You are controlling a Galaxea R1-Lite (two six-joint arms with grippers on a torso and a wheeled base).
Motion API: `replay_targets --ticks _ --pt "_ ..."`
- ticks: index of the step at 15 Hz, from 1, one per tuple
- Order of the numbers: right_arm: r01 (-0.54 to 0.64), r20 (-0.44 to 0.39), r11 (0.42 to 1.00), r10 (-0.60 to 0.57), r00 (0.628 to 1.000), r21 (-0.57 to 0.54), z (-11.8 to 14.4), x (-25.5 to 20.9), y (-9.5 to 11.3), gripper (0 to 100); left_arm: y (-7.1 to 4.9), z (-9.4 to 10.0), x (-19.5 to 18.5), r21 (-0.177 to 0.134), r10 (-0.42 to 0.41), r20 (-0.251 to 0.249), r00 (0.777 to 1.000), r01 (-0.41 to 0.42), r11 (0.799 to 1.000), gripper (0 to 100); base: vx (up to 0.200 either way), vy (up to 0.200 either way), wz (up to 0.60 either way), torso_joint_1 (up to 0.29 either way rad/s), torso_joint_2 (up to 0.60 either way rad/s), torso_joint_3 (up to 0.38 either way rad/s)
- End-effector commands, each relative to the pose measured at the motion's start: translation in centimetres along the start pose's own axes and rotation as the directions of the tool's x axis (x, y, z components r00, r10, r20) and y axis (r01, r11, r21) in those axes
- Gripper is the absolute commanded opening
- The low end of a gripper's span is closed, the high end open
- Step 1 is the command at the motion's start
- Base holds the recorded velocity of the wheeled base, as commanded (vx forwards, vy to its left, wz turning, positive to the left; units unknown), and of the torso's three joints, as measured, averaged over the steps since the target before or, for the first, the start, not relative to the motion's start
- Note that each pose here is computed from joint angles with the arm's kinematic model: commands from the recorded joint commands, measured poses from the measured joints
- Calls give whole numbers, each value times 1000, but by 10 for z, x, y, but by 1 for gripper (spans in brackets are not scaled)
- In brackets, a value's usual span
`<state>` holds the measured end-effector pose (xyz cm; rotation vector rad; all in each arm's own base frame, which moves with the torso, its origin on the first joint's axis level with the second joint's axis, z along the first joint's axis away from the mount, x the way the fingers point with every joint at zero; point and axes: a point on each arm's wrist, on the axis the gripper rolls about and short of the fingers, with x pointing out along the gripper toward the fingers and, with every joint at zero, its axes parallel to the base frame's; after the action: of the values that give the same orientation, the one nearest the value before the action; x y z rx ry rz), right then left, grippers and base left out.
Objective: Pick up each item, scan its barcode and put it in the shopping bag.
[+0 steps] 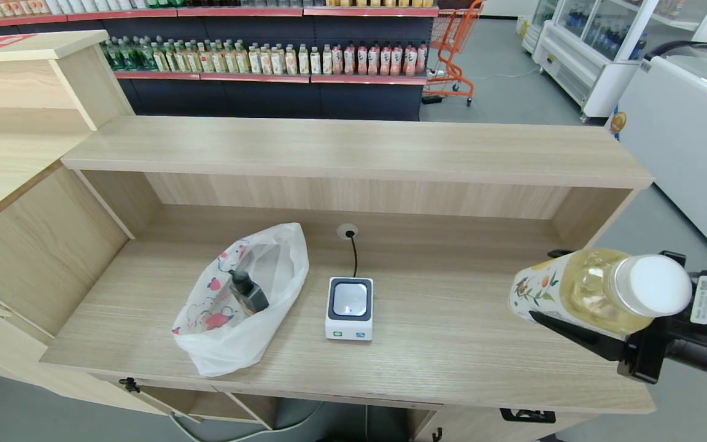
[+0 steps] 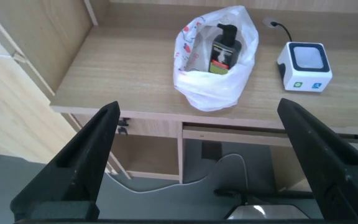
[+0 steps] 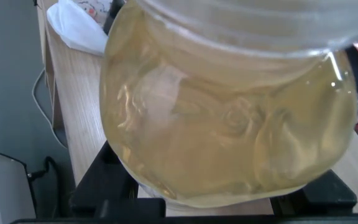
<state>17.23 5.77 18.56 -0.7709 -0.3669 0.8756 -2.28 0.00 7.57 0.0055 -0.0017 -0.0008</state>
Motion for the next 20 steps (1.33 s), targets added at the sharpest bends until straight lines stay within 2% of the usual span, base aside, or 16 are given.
replay_targets --ticks 1,9,11,13,15,17,20 --pt "-7 -19 1000 8 1000 16 -8 -1 0 0 0 0 0 1 -1 -2 1000 1 1000 100 0 200 0 2 2 -7" --pt "-11 -95 996 19 995 84 -48 -1 -14 0 0 0 0 4 -1 0 1000 1 1000 100 0 200 0 2 5 1" --pt "-13 -117 994 27 993 111 -63 4 -20 0 0 0 0 2 -1 -2 1000 1 1000 100 0 0 0 0 0 0" --pt "-33 -89 992 44 995 125 -93 14 -34 0 0 0 0 2 -1 -2 1000 1 1000 100 0 0 0 0 0 0" --pt "-48 -44 993 53 998 106 -115 27 -39 0 0 0 0 2 -1 -2 1000 1 1000 100 0 0 0 0 0 0" --pt "-65 -25 992 68 997 106 -126 37 -38 0 0 0 0 2 -1 -2 1000 1 1000 100 0 0 0 0 0 0" --pt "-131 13 983 130 991 128 -140 51 -24 0 0 0 0 2 -1 -2 1000 1 1000 100 0 0 0 0 0 0"
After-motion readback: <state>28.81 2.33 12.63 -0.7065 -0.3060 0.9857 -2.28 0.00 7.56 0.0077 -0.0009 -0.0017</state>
